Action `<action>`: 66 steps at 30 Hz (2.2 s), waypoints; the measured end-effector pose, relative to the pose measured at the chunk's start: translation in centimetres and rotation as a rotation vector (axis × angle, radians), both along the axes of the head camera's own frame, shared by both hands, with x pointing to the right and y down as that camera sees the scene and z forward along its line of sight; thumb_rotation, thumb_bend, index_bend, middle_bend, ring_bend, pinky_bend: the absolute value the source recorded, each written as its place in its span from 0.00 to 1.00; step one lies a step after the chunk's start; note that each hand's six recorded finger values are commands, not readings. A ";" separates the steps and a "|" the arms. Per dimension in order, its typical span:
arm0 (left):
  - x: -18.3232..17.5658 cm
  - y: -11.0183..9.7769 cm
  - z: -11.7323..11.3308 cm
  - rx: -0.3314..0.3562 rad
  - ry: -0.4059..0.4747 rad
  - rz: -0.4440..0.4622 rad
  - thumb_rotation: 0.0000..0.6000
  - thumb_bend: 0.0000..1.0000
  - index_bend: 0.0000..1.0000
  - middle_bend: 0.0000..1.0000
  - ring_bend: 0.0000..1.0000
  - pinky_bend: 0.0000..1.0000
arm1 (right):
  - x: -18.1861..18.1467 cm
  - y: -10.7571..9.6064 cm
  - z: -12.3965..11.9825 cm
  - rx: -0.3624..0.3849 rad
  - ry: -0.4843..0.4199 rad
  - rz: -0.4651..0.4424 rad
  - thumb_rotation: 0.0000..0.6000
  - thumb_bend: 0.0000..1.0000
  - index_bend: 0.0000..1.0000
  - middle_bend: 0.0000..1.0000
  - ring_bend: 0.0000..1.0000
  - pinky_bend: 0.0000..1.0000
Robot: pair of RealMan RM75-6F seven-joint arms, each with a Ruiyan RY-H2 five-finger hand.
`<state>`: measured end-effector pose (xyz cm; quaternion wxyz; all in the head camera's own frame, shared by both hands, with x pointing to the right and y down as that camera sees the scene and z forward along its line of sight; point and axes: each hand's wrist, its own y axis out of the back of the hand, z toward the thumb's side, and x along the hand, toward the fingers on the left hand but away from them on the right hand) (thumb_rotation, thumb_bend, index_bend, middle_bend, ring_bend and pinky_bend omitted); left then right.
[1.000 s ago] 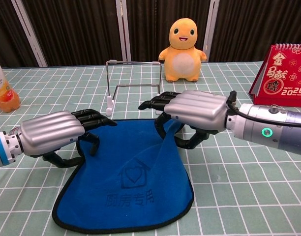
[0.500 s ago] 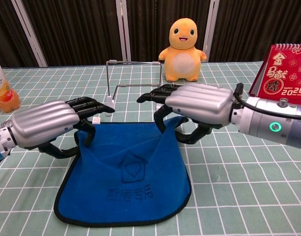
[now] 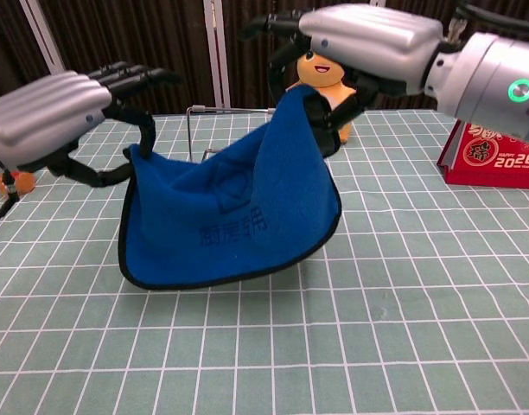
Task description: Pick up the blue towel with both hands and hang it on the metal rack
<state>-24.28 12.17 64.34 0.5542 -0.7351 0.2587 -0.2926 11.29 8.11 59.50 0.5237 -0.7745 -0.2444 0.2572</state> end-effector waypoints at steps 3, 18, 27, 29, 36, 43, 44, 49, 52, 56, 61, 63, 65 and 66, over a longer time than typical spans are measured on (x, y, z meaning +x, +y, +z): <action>0.2 -2.2 -1.8 0.033 0.021 -0.055 1.00 0.48 0.71 0.00 0.00 0.00 | 0.0 -2.0 -1.4 0.015 -0.020 0.047 1.00 0.58 0.66 0.05 0.00 0.00; 1.5 -11.2 -6.9 0.173 -0.010 -0.177 1.00 0.48 0.72 0.00 0.00 0.00 | -1.4 -9.4 -3.6 0.031 -0.034 0.185 1.00 0.58 0.66 0.05 0.00 0.00; 2.6 -15.2 -7.2 0.186 -0.039 -0.221 1.00 0.48 0.72 0.00 0.00 0.00 | -2.3 -12.9 -2.3 0.009 -0.020 0.237 1.00 0.58 0.66 0.06 0.00 0.00; 2.7 -15.6 -6.8 0.179 -0.050 -0.227 1.00 0.48 0.72 0.00 0.00 0.00 | -2.3 -13.5 -1.9 0.002 -0.017 0.245 1.00 0.58 0.66 0.06 0.00 0.00; 2.9 -16.2 -4.2 0.116 -0.074 -0.260 1.00 0.48 0.72 0.00 0.00 0.00 | -1.8 -14.8 0.7 -0.044 0.007 0.281 1.00 0.58 0.66 0.06 0.00 0.00; 2.7 -15.8 -1.1 0.044 -0.087 -0.282 1.00 0.48 0.72 0.00 0.00 0.00 | -0.9 -14.7 4.5 -0.113 0.045 0.305 1.00 0.58 0.66 0.06 0.00 0.00; 2.7 -15.7 -0.7 0.036 -0.089 -0.281 1.00 0.48 0.72 0.00 0.00 0.00 | -0.9 -14.5 5.0 -0.122 0.048 0.303 1.00 0.58 0.66 0.06 0.00 0.00; 2.5 -15.3 0.4 0.016 -0.102 -0.281 1.00 0.48 0.72 0.00 0.00 0.00 | -0.6 -13.8 6.8 -0.147 0.070 0.293 1.00 0.58 0.66 0.06 0.00 0.00; 2.2 -15.1 1.0 0.007 -0.110 -0.284 1.00 0.48 0.72 0.00 0.00 0.00 | -0.2 -13.4 7.6 -0.158 0.083 0.291 1.00 0.58 0.66 0.06 0.00 0.00; 1.7 -14.8 1.9 -0.008 -0.124 -0.289 1.00 0.48 0.72 0.00 0.00 0.00 | 0.2 -13.0 8.6 -0.173 0.095 0.294 1.00 0.58 0.66 0.06 0.00 0.00; 1.0 -14.4 2.9 -0.031 -0.142 -0.296 1.00 0.48 0.72 0.00 0.00 0.00 | 0.3 -12.5 9.5 -0.178 0.114 0.286 1.00 0.57 0.66 0.06 0.00 0.00; 0.8 -14.2 3.3 -0.039 -0.145 -0.299 1.00 0.48 0.72 0.00 0.00 0.00 | 0.3 -12.4 9.7 -0.180 0.117 0.284 1.00 0.57 0.66 0.06 0.00 0.00; 0.6 -14.1 3.6 -0.045 -0.149 -0.303 1.00 0.48 0.72 0.00 0.00 0.00 | 0.4 -12.3 9.9 -0.181 0.121 0.284 1.00 0.57 0.66 0.06 0.00 0.00; 0.5 -14.1 3.7 -0.048 -0.151 -0.305 1.00 0.48 0.72 0.00 0.00 0.00 | 0.5 -12.2 10.0 -0.182 0.125 0.285 1.00 0.57 0.66 0.06 0.00 0.00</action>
